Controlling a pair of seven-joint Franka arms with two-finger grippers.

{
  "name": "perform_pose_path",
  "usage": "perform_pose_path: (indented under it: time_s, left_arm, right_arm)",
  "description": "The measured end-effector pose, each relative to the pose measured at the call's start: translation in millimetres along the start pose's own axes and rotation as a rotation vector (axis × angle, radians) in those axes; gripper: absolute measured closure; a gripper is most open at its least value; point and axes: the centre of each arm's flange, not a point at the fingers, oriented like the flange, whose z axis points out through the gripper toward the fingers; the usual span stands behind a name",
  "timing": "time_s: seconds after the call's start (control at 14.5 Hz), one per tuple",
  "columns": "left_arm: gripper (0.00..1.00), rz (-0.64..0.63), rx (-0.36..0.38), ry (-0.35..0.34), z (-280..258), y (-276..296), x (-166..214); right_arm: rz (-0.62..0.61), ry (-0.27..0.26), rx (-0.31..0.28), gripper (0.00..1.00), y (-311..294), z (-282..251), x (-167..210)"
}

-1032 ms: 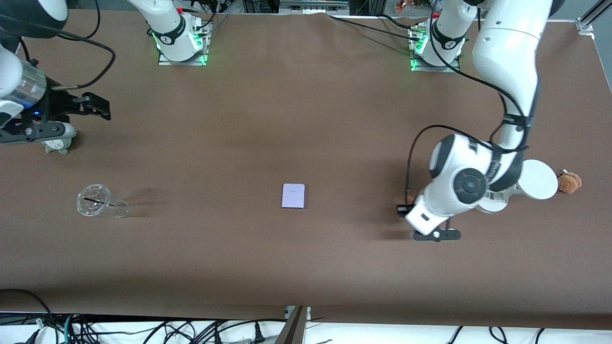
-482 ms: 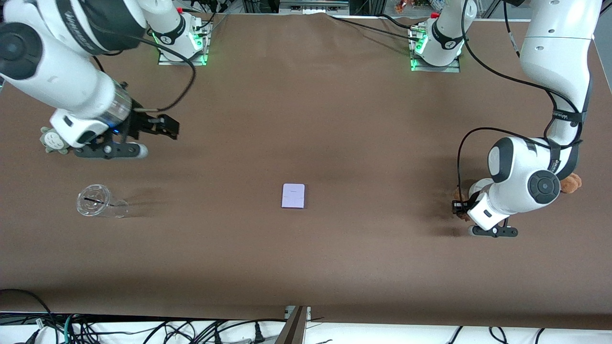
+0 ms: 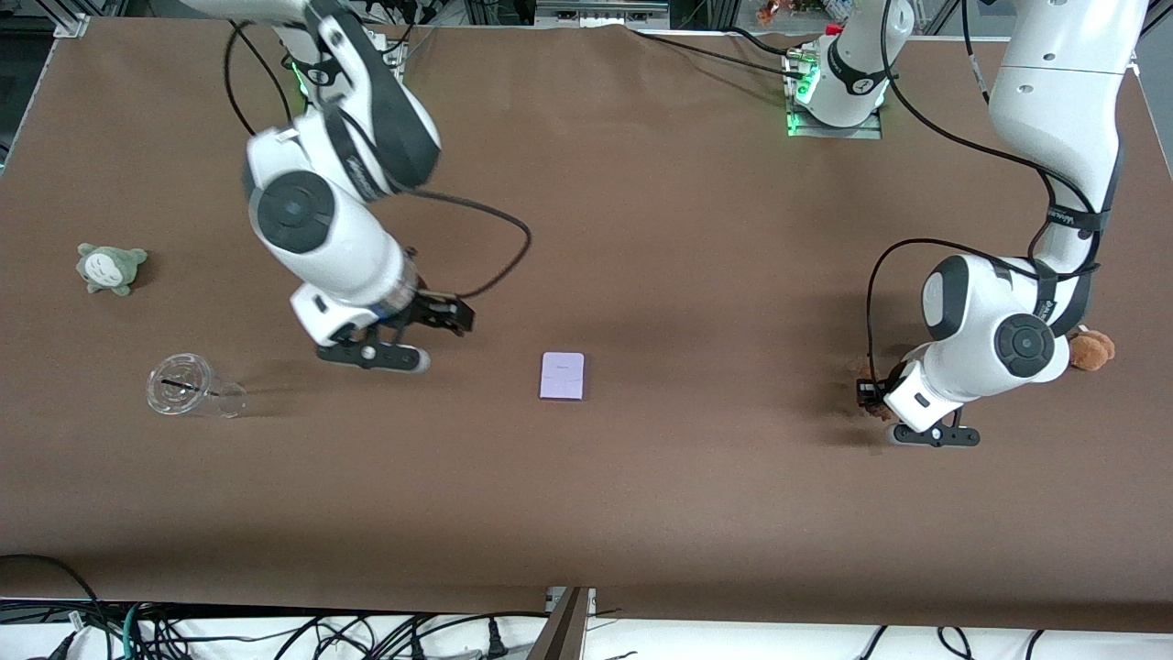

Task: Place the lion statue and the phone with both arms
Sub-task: 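Carry the lion toward the white lamp while the right gripper reaches the phone, then set the lion beside the lamp while the right gripper grasps the phone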

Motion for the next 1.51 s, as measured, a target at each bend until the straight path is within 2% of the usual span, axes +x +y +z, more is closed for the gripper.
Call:
perform_pose_path:
  time_s: [0.34, 0.69, 1.03, 1.1, 1.38, 1.45, 1.51]
  left_arm:
    - [0.63, 0.024, 0.023, 0.005, 13.7, 1.6, -0.1]
    - [0.63, 0.03, 0.02, 0.016, 21.1, 9.6, 0.9]
    - [0.63, 0.03, 0.019, 0.017, 21.3, 13.0, 1.0]
    - [0.59, 0.029, 0.019, 0.017, 21.4, 13.0, 1.0]
    - [0.28, 0.025, 0.02, 0.02, 21.0, 12.7, 1.4]
    - [0.1, 0.022, 0.019, 0.029, 18.6, 12.9, 3.3]
    - [0.0, 0.017, 0.019, 0.046, 10.8, 13.2, 7.4]
  right_arm:
    - [0.042, 0.008, 0.012, 0.0, -53.2, 71.8, 6.9]
    - [0.069, 0.043, 0.035, 0.0, -90.9, 137.1, -1.0]
    - [0.045, 0.067, 0.036, 0.0, -116.9, 175.3, -11.7]
    - [0.045, 0.074, 0.031, 0.0, -122.4, 179.4, -14.2]
    - [0.034, 0.083, 0.022, 0.0, -131.6, 201.5, -20.1]
    - [0.028, 0.087, 0.026, 0.0, -134.1, 212.9, -22.6]
    - [0.02, 0.092, 0.025, 0.0, -136.0, 224.7, -25.3]
